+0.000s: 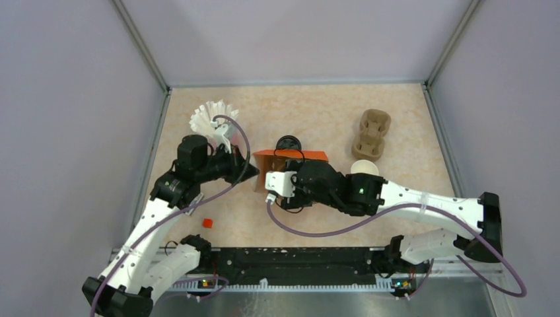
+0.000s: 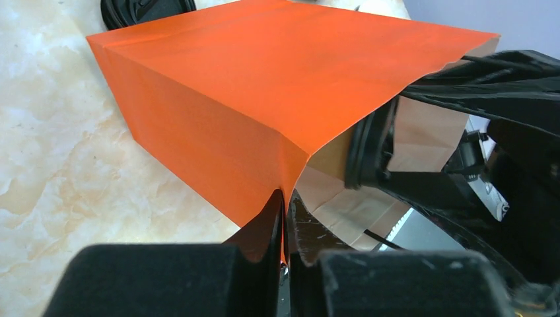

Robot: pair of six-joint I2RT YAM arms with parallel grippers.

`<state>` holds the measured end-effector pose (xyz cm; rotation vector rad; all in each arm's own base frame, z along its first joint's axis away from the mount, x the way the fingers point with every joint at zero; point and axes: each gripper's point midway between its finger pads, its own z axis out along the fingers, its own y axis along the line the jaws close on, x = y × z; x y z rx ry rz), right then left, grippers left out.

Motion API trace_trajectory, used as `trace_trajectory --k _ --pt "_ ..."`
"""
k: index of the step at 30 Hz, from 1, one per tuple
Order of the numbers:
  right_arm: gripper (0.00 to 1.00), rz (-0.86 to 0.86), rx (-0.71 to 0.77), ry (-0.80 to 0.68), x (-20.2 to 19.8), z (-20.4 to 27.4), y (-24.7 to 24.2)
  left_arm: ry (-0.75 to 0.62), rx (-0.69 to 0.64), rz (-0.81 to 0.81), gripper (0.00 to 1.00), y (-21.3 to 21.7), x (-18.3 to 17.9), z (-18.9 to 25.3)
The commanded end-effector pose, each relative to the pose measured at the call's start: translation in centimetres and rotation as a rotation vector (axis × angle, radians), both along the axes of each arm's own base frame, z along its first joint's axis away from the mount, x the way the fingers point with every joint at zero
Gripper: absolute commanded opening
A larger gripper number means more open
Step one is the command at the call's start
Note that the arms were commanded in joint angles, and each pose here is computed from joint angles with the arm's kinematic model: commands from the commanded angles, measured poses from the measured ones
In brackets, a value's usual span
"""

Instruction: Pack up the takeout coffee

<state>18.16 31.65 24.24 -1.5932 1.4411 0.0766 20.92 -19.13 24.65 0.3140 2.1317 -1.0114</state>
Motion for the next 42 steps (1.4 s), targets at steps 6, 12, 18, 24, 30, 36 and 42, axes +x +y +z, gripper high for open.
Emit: trace_trajectory --k 6,12,18,24,30,36,42 --pt "0.50 -0.067 -0.055 -0.093 1.6 -0.1 -1.3 -0.153 -0.026 -0.072 0.09 -0.3 -0.8 1.3" --pt "0.49 -0.065 -0.142 -0.135 2.2 -1.8 -1.9 -0.154 -0.036 -0.117 0.09 -0.6 -1.4 0.4" --pt "0.49 0.028 -0.162 -0.126 1.8 -2.1 -0.2 -0.158 -0.058 -0.158 0.09 -1.0 -2.1 -0.4" --pt "0.49 0.032 -0.188 -0.141 3.0 -1.3 2.2 -0.187 -0.053 -0.157 0.09 -1.1 -1.6 0.0" --pt "0.49 0.017 -0.210 -0.182 4.1 -1.1 1.1 -0.169 -0.068 -0.126 0.07 -0.9 -1.7 0.4" --pt "0.49 0.031 -0.300 -0.209 4.4 -2.9 -2.3 -0.176 -0.066 -0.096 0.06 -0.6 -1.5 0.9" --pt "0.49 0.024 -0.318 -0.207 4.9 -3.4 -3.0 -0.180 -0.063 -0.116 0.07 -0.7 -1.7 0.7"
